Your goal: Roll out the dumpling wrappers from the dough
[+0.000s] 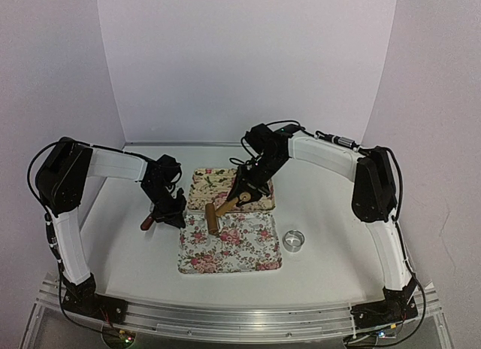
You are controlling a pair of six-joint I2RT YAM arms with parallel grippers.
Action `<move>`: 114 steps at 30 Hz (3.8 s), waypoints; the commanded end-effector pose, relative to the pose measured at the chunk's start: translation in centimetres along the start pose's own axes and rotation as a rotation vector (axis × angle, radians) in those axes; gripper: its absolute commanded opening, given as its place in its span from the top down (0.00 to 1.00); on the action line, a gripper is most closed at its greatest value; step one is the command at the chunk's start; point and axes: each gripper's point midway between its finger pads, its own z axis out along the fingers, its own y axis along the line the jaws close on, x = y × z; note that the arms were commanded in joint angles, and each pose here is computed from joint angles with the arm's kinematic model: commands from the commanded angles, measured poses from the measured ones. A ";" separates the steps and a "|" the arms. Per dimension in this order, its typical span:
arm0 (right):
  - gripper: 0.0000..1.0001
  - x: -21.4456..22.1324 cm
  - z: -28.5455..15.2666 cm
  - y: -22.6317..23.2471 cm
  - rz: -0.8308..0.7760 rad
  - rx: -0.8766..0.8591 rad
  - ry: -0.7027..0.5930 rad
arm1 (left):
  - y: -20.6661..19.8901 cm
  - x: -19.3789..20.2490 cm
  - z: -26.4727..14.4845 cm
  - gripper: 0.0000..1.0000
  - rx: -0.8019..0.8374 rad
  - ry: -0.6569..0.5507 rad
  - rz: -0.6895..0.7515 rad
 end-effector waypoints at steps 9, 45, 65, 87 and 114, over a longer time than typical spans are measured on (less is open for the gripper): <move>1.00 -0.1 2.4 -14.1 0.164 0.536 -0.003 | 0.2 -0.5 0.6 1.00 0.002 -0.019 -0.020; 1.00 0.4 4.3 -21.5 0.161 0.774 0.081 | 0.1 -0.8 1.5 1.00 0.004 0.006 -0.002; 1.00 0.0 5.1 -22.2 0.141 0.791 0.090 | -0.1 -1.1 1.6 1.00 0.008 0.002 -0.014; 1.00 1.2 0.7 -27.3 0.292 0.840 0.058 | 3.3 -1.0 1.9 1.00 -0.148 -0.036 -0.031; 1.00 4.4 -1.3 -31.5 0.385 0.889 0.063 | 5.9 -1.4 1.8 1.00 -0.220 -0.042 -0.054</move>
